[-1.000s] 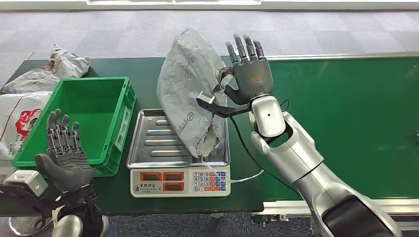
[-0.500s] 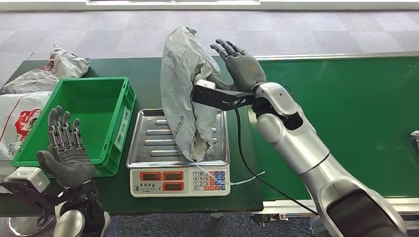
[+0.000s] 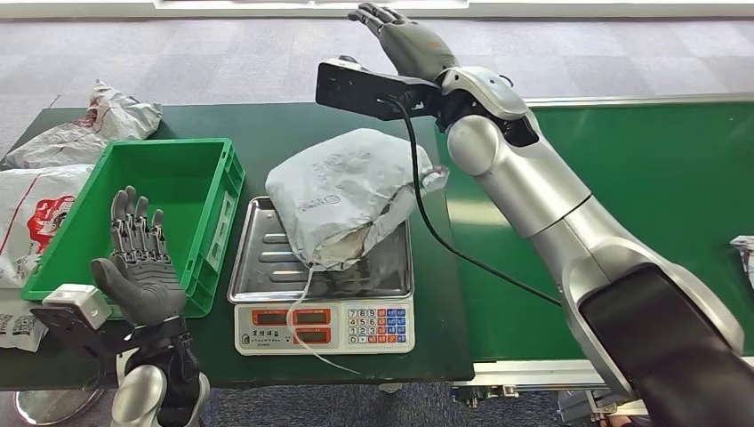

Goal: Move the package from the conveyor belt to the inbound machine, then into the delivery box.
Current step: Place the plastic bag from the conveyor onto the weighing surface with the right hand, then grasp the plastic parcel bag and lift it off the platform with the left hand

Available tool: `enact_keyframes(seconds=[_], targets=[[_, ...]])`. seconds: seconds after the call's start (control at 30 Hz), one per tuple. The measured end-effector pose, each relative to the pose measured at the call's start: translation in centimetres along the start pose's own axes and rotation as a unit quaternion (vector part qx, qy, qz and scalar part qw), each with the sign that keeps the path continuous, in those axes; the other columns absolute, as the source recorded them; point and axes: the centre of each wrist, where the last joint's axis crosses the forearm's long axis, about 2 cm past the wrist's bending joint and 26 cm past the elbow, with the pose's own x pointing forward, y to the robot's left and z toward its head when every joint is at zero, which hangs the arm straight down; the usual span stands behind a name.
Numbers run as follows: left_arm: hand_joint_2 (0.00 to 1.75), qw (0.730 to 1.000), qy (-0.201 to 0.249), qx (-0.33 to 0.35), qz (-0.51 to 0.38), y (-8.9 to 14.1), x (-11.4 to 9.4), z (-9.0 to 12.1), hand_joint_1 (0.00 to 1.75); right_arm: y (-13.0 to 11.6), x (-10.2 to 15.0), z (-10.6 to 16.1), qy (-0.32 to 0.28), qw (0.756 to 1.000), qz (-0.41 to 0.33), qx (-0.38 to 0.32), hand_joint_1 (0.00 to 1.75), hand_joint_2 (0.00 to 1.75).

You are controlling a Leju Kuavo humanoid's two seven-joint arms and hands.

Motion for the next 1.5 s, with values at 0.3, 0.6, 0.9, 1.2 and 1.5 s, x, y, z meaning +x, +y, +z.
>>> enact_keyframes(seconds=[0.3, 0.6, 0.9, 1.2, 1.5], targets=[[0.00, 1.000, 0.001, 0.004, -0.004, 0.1, -0.1, 0.1, 0.00, 0.6, 0.1, -0.5, 0.016, 1.000, 0.017, 0.013, 0.00, 0.00], [0.00, 1.000, 0.000, 0.009, -0.014, 0.6, -0.1, 1.3, 0.00, -1.2, 0.4, -1.9, 0.042, 0.998, 0.030, 0.022, 0.00, 0.00], [0.00, 0.991, -0.024, -0.033, -0.126, 1.7, 0.3, 1.4, 0.00, -3.2, -1.6, 2.2, -0.057, 0.976, 0.053, -0.203, 0.00, 0.00], [1.75, 0.861, -0.049, -0.224, -0.454, 4.3, 1.6, -10.8, 0.00, 8.0, -8.9, 27.3, -0.032, 0.916, 0.128, -0.380, 0.00, 1.75], [1.75, 0.738, 0.010, -0.389, -0.551, 1.8, 4.9, -23.3, 0.00, 8.6, -5.4, 35.6, -0.087, 0.881, 0.235, -0.401, 0.00, 1.75]])
